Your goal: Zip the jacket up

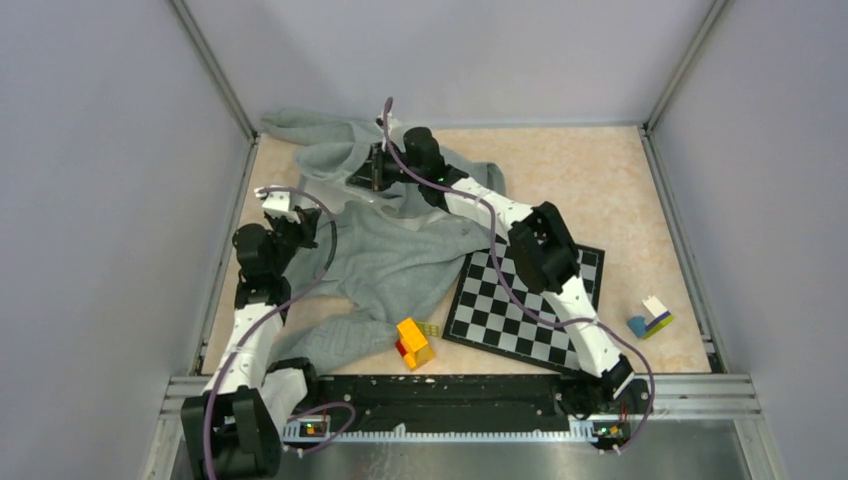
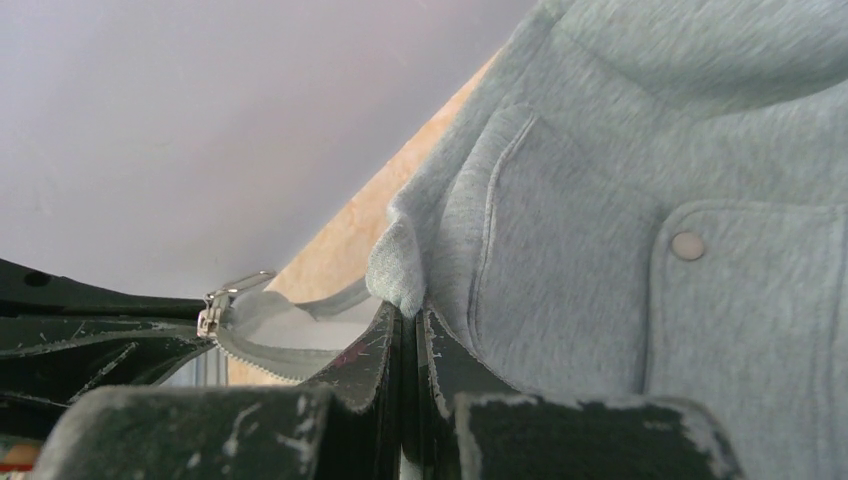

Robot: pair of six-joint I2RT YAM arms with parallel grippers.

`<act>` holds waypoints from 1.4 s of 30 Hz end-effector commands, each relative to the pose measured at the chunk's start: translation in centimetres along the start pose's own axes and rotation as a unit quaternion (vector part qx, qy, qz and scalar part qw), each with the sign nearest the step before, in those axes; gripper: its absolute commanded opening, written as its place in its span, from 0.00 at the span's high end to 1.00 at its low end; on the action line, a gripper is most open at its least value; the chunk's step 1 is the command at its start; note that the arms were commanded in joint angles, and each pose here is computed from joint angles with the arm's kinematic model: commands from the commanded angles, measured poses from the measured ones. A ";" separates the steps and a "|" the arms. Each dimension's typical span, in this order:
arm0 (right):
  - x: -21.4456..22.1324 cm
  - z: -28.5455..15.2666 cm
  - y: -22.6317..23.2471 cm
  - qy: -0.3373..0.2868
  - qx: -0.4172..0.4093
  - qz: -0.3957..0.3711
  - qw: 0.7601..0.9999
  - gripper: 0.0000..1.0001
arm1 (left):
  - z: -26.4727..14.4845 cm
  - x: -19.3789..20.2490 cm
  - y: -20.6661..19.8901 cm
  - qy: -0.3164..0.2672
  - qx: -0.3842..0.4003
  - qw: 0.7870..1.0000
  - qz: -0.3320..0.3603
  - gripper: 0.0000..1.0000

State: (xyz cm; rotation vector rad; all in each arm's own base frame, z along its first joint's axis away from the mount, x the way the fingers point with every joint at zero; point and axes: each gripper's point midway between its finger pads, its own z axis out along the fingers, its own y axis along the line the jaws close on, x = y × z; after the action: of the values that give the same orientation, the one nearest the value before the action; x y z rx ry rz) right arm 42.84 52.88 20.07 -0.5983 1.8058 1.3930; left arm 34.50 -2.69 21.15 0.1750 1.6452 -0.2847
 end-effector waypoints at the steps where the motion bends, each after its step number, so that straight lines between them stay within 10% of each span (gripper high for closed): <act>1: -3.8 -0.8 6.9 -0.022 -0.037 -0.007 0.999 1.00 | 0.1 -2.2 -1.5 -0.057 0.041 0.996 0.048 1.00; 42: -1.5 -2.0 11.5 0.034 -0.062 -0.014 0.997 1.00 | 0.2 -1.7 -2.2 -0.066 0.063 0.993 0.073 1.00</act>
State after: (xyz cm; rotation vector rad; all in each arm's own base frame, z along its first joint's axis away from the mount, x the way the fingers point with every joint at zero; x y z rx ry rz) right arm 35.53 53.74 24.69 -0.7039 1.8538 1.4577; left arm 34.28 -4.80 20.81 0.3665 1.5568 -0.3127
